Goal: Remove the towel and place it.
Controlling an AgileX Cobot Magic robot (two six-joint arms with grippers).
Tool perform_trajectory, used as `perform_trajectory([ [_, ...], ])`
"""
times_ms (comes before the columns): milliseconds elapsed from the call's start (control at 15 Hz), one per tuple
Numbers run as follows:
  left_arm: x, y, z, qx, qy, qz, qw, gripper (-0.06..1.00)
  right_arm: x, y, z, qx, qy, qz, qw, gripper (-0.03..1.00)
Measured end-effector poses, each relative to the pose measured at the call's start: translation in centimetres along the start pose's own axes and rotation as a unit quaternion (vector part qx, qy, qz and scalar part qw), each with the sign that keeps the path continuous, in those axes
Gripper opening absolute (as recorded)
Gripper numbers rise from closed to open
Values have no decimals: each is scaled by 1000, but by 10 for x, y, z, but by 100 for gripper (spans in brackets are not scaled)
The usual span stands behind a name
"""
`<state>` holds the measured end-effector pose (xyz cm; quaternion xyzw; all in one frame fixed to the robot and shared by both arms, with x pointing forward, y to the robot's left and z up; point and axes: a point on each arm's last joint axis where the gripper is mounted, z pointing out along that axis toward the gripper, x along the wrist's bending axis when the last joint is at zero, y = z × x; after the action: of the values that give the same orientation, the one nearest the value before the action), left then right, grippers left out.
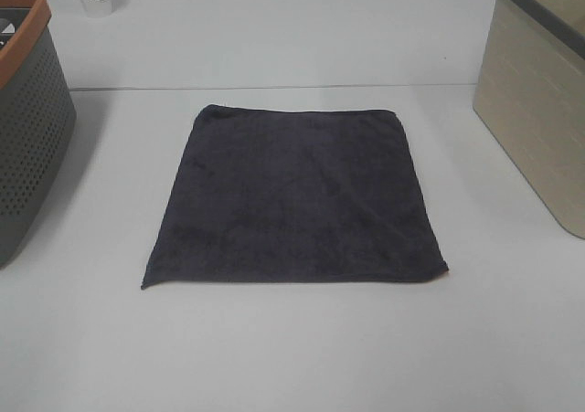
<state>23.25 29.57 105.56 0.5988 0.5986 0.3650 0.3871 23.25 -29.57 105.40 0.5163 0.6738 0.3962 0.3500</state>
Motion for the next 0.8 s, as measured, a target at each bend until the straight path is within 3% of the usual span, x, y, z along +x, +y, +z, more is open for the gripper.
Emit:
perform_trajectory([
  [800, 0, 0, 0, 0, 0, 0, 1000, 79, 0, 0, 0, 0, 0, 0, 1000, 74],
])
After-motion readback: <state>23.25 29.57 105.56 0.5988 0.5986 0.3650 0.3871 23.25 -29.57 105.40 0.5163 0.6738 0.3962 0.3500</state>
